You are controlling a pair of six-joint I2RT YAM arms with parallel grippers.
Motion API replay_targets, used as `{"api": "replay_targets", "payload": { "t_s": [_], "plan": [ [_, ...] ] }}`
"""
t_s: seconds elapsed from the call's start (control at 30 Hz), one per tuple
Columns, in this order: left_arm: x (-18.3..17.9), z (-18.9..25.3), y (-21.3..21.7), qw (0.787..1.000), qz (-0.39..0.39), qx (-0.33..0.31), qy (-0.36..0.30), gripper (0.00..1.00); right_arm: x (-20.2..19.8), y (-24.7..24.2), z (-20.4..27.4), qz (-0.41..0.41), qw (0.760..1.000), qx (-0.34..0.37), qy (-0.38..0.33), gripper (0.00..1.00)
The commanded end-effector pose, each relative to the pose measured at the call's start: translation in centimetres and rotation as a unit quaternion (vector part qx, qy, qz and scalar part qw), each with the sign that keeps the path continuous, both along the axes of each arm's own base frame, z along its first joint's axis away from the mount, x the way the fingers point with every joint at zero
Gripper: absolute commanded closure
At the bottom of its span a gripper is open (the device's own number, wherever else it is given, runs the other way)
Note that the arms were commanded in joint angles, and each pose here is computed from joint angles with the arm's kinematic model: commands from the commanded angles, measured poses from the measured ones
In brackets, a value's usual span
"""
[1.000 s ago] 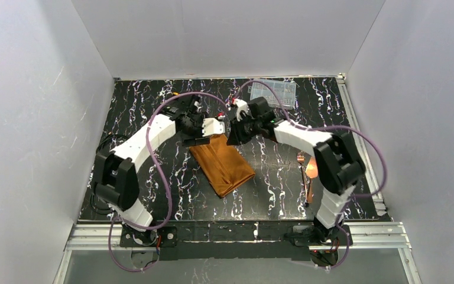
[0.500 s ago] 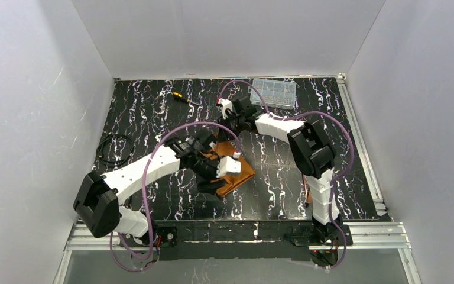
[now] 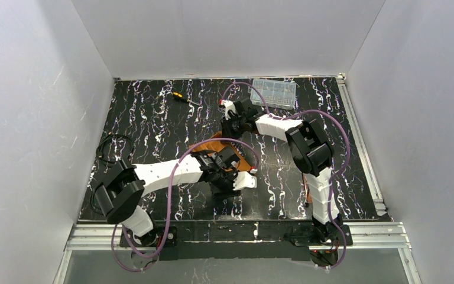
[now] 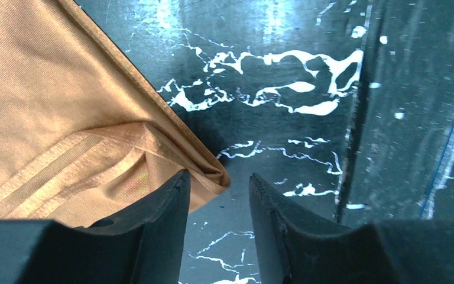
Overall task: Fold the napkin into a case and place the utensils inside
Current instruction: Rotate the 2/3-rectangle-folded napkin at the center of the board.
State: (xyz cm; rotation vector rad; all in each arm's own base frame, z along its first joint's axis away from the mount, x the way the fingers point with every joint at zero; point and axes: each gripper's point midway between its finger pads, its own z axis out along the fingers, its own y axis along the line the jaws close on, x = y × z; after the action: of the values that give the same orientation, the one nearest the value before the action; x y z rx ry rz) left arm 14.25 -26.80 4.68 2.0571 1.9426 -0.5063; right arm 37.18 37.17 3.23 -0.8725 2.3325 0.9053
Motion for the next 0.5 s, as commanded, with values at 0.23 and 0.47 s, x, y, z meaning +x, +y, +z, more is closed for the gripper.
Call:
{"api": "replay_targets", "payload": {
  "t_s": [0.23, 0.47],
  "plan": [
    [1.9, -2.8, -0.6, 0.998, 0.018, 0.037, -0.041, 0.67, 1.0, -1.4, -0.1, -0.037, 0.999, 0.0, -0.023, 0.8],
    [2.2, -4.2, 0.4, 0.997, 0.003, 0.057, -0.055, 0.84, 1.1, -2.2, 0.5, -0.048, 0.998, -0.003, -0.031, 0.82]
  ]
}}
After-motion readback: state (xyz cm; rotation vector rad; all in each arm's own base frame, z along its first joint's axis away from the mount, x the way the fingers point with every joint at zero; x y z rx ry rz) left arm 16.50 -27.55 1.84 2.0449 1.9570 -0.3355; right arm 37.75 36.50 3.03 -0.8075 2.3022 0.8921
